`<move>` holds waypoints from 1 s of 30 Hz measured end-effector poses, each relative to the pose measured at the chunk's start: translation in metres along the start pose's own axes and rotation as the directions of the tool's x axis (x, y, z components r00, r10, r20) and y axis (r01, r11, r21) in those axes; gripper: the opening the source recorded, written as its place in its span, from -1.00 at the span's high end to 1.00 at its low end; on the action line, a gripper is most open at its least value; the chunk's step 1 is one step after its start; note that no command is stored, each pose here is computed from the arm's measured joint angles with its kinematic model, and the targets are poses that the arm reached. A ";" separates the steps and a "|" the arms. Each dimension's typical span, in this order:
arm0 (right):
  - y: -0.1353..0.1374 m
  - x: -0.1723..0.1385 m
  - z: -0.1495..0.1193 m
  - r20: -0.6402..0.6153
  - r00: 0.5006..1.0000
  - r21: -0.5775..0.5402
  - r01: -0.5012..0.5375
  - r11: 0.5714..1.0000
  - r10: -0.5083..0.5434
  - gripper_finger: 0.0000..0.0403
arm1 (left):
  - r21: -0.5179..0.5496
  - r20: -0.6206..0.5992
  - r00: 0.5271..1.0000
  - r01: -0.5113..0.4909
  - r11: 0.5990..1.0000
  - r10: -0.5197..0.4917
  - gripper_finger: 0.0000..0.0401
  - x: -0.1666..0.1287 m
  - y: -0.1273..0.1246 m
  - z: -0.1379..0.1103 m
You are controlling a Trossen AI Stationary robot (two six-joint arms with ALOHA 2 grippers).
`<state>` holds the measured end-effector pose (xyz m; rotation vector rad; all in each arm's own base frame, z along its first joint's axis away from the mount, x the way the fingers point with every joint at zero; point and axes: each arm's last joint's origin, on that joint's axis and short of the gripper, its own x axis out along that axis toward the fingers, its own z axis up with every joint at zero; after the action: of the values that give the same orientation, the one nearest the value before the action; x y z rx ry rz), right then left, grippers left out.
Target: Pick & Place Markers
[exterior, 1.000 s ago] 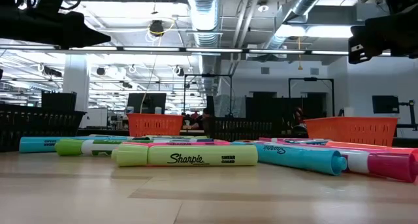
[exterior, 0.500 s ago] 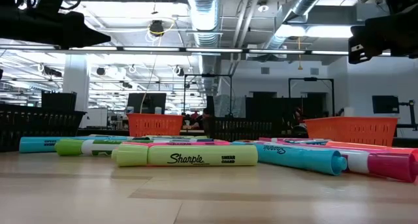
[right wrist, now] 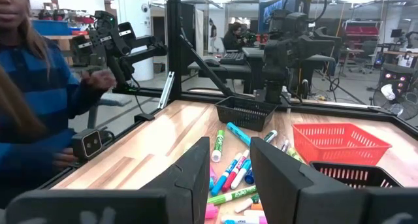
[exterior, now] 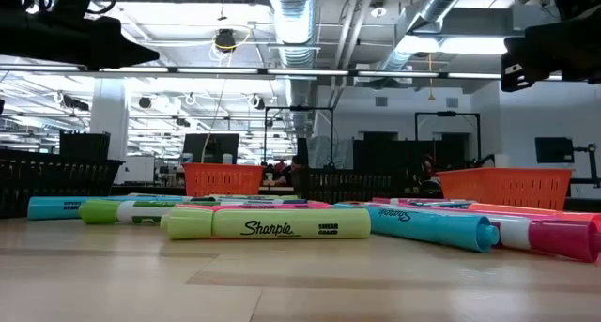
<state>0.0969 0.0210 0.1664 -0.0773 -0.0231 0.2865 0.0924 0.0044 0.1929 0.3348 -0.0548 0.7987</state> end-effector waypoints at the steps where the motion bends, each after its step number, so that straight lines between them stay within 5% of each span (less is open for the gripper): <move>1: 0.000 0.000 0.000 0.000 1.000 0.000 0.000 1.000 0.000 0.50 | 0.024 0.001 1.000 -0.002 1.000 0.002 0.35 0.000 0.000 0.000; 13: 0.000 0.000 0.000 0.000 1.000 0.000 0.000 1.000 0.000 0.50 | 0.086 0.007 1.000 0.002 0.996 -0.003 0.35 0.000 0.000 0.001; 20: 0.000 0.000 0.000 0.000 1.000 0.000 0.000 1.000 0.000 0.50 | -0.289 0.048 0.997 0.078 0.954 -0.067 0.35 0.000 -0.002 0.002; 30: 0.000 0.000 0.000 0.003 1.000 0.000 0.002 1.000 -0.002 0.50 | -0.323 0.089 0.991 0.126 0.938 -0.103 0.35 0.000 -0.002 0.005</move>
<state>0.0970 0.0209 0.1666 -0.0769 -0.0259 0.2842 0.0938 0.0017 0.1968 0.0483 -0.2306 0.6484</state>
